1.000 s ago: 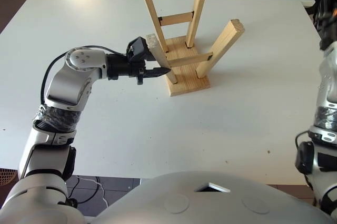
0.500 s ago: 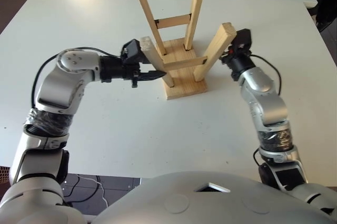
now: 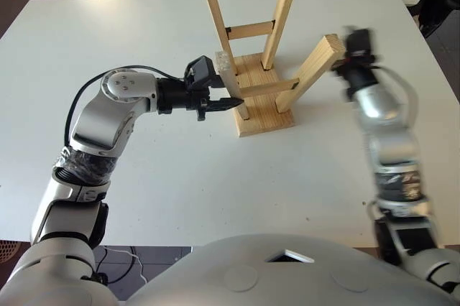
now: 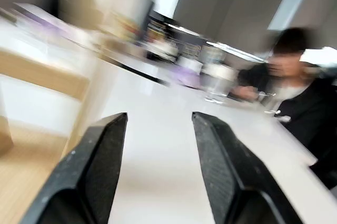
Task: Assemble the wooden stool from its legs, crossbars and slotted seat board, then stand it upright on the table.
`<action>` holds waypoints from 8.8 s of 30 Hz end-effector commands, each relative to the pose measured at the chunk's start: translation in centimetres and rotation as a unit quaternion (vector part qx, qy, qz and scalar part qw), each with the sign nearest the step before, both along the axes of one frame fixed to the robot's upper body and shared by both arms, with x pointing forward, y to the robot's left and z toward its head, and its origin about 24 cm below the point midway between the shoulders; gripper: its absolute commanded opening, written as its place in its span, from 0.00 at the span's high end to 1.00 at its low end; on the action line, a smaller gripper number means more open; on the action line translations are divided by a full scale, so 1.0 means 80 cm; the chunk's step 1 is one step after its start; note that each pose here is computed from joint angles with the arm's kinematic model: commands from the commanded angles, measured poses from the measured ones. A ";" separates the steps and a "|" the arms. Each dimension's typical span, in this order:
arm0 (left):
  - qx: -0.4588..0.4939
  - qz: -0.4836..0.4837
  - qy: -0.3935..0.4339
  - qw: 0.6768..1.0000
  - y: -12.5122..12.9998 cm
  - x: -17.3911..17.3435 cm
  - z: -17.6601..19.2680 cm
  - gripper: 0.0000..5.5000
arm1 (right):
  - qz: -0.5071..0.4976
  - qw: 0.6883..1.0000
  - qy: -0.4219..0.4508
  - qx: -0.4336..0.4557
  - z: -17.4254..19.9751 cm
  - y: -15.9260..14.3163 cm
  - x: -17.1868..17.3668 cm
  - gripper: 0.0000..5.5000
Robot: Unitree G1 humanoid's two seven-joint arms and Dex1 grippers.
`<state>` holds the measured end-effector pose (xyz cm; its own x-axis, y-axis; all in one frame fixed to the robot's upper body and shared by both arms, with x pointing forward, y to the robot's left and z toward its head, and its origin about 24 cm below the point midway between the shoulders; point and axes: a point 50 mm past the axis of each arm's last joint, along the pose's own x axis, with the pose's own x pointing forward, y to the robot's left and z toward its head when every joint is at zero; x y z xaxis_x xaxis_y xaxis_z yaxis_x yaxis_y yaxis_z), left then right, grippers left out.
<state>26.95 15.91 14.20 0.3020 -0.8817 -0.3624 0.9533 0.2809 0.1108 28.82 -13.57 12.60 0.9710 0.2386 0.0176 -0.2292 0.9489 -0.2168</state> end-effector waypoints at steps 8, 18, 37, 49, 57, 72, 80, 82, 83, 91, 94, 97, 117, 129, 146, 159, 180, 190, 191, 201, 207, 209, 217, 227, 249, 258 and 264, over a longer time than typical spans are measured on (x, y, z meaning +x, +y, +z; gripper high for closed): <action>0.001 0.066 0.043 0.997 -0.026 -0.026 -0.028 0.63 | 0.120 0.989 -0.069 -0.046 0.045 0.037 0.003 0.59; -0.033 0.040 0.040 0.998 -0.019 -0.044 -0.015 0.33 | 0.080 0.974 0.034 -0.209 -0.037 -0.065 0.000 0.59; 0.001 0.048 -0.088 0.995 0.014 -0.022 -0.075 0.33 | 0.392 0.846 0.227 -0.281 -0.090 -0.057 -0.122 0.59; -0.133 -0.064 -0.088 0.985 -0.066 -0.063 -0.049 0.33 | 0.300 0.893 0.173 -0.288 -0.109 -0.052 -0.062 0.59; -0.145 -0.044 -0.053 0.987 -0.089 -0.067 -0.064 0.33 | 0.279 0.892 0.176 -0.308 -0.126 -0.060 -0.026 0.59; -0.098 -0.038 -0.008 0.994 0.006 -0.102 -0.046 0.33 | 0.248 0.903 0.149 -0.317 -0.116 -0.093 -0.036 0.59; -0.015 0.169 -0.014 0.985 0.132 -0.101 -0.067 0.33 | 0.268 0.898 0.182 -0.298 -0.111 -0.082 -0.119 0.59; 0.023 0.272 -0.065 0.960 0.163 -0.078 -0.082 0.33 | 0.267 0.898 0.195 -0.290 -0.118 -0.079 -0.128 0.59; 0.040 0.295 -0.084 0.951 0.171 -0.073 -0.086 0.33 | 0.267 0.900 0.197 -0.284 -0.120 -0.076 -0.129 0.59; 0.104 0.245 -0.159 0.951 0.136 -0.045 -0.129 0.33 | 0.290 0.897 0.193 -0.271 -0.131 -0.051 -0.121 0.59; 0.093 0.193 -0.147 0.966 0.106 -0.048 -0.140 0.33 | 0.300 0.897 0.183 -0.269 -0.130 -0.040 -0.115 0.59; 0.094 0.152 -0.124 0.976 0.089 -0.060 -0.153 0.33 | 0.311 0.895 0.178 -0.266 -0.129 -0.033 -0.115 0.59; -0.076 0.113 -0.014 0.991 0.061 -0.143 -0.024 0.33 | 0.378 0.896 0.178 -0.148 0.016 -0.070 -0.173 0.59; -0.115 0.135 -0.037 0.983 0.076 -0.125 0.023 0.33 | 0.406 0.881 0.186 -0.157 0.040 -0.073 -0.176 0.59; 0.014 0.134 0.044 0.990 0.145 -0.132 -0.065 0.33 | 0.383 0.881 0.246 -0.132 -0.006 -0.140 -0.146 0.59; 0.029 0.011 0.058 0.998 0.086 -0.122 -0.142 0.33 | 0.476 0.819 0.263 -0.181 -0.086 -0.109 -0.110 0.59; -0.032 -0.030 0.035 0.998 0.066 -0.100 -0.116 0.73 | 0.499 0.821 0.248 -0.127 -0.089 -0.092 -0.120 0.76; -0.050 -0.020 0.027 0.998 0.064 -0.100 -0.088 0.73 | 0.477 0.838 0.234 -0.125 -0.078 -0.096 -0.125 0.76; -0.055 -0.017 0.025 0.998 0.065 -0.101 -0.082 0.73 | 0.469 0.843 0.243 -0.104 -0.072 -0.098 -0.126 0.76; -0.069 0.059 0.036 0.995 0.061 -0.104 -0.005 0.73 | 0.445 0.847 0.268 0.112 0.031 -0.100 -0.141 0.76; -0.123 -0.022 0.178 0.976 0.055 -0.092 0.103 0.73 | 0.562 0.702 0.309 0.308 0.132 -0.104 -0.146 0.76; -0.137 -0.046 0.233 0.962 0.060 -0.091 0.137 0.73 | 0.594 0.665 0.335 0.304 0.155 -0.109 -0.147 0.76; -0.165 -0.074 0.352 0.918 0.074 -0.093 0.216 0.73 | 0.562 0.554 0.508 0.345 0.247 -0.135 -0.165 0.76; -0.121 0.017 0.583 0.803 0.099 -0.093 0.151 0.73 | 0.444 0.545 0.600 0.381 0.199 -0.138 -0.148 0.76; -0.263 0.106 0.489 0.825 0.105 -0.089 0.054 0.38 | 0.106 0.857 0.335 0.376 0.062 -0.161 -0.061 0.53; -0.418 0.181 0.274 0.847 0.122 -0.052 0.103 0.38 | 0.020 0.900 0.272 0.339 0.004 -0.159 -0.069 0.43; -0.131 0.491 0.038 0.860 0.126 -0.013 -0.043 0.38 | -0.085 0.965 0.131 0.213 -0.055 -0.139 -0.064 0.43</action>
<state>24.87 26.48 18.23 0.8040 -0.5938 -0.0313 0.4743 0.6722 -0.5685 23.62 -26.35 10.66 0.9280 0.2368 -0.2876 -0.0960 0.8979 0.4296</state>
